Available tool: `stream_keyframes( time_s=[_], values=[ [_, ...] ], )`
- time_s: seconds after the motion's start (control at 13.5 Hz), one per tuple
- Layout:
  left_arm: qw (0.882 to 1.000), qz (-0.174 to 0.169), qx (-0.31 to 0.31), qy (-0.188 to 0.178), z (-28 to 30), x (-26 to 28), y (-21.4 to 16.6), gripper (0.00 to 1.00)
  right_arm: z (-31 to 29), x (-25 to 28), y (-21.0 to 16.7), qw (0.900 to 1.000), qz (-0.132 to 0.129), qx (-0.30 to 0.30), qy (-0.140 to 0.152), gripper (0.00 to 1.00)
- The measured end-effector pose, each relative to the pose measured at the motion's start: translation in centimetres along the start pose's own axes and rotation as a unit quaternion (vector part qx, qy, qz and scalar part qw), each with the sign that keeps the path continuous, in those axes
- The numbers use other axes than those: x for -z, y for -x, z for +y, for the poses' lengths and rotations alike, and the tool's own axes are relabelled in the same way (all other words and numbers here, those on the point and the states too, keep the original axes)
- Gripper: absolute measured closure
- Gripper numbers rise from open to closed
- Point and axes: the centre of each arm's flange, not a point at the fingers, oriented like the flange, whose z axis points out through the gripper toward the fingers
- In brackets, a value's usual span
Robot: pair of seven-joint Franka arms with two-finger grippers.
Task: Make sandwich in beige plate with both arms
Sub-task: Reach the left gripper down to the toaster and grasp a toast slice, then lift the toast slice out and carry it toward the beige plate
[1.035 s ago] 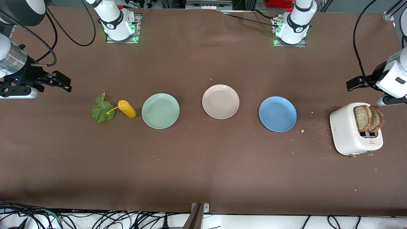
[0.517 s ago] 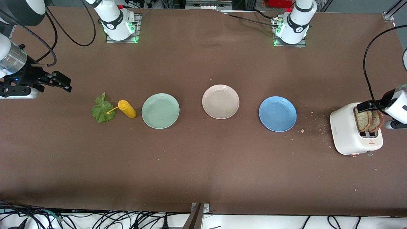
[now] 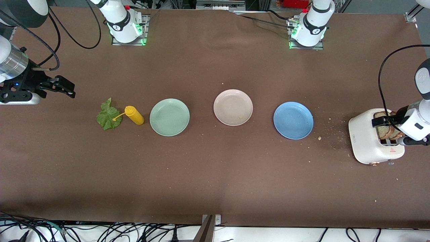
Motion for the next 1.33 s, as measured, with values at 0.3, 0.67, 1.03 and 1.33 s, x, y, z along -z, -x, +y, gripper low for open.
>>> stream_keyframes(
  time_s=[0.3, 0.67, 1.03, 1.33],
  values=[
    [1.000, -0.001, 0.008, 0.003, -1.2, -1.9, -0.5, 0.04, 0.0, 0.0, 0.0, 1.000, 0.000, 0.000, 0.000, 0.00],
    [1.000, -0.021, 0.009, 0.007, -1.8, -4.0, 0.1, 0.15, 0.0, -0.1, 0.0, 1.000, 0.000, 0.000, 0.000, 0.00],
    [1.000, -0.024, -0.014, 0.011, -4.3, -4.5, 0.7, 0.70, 0.0, -0.1, 0.0, 1.000, 0.000, 0.000, 0.000, 0.00],
    [1.000, -0.019, -0.018, 0.011, -4.6, -3.8, 0.7, 0.88, 0.0, -0.1, 0.0, 1.000, 0.000, 0.000, 0.000, 0.00]
  ],
)
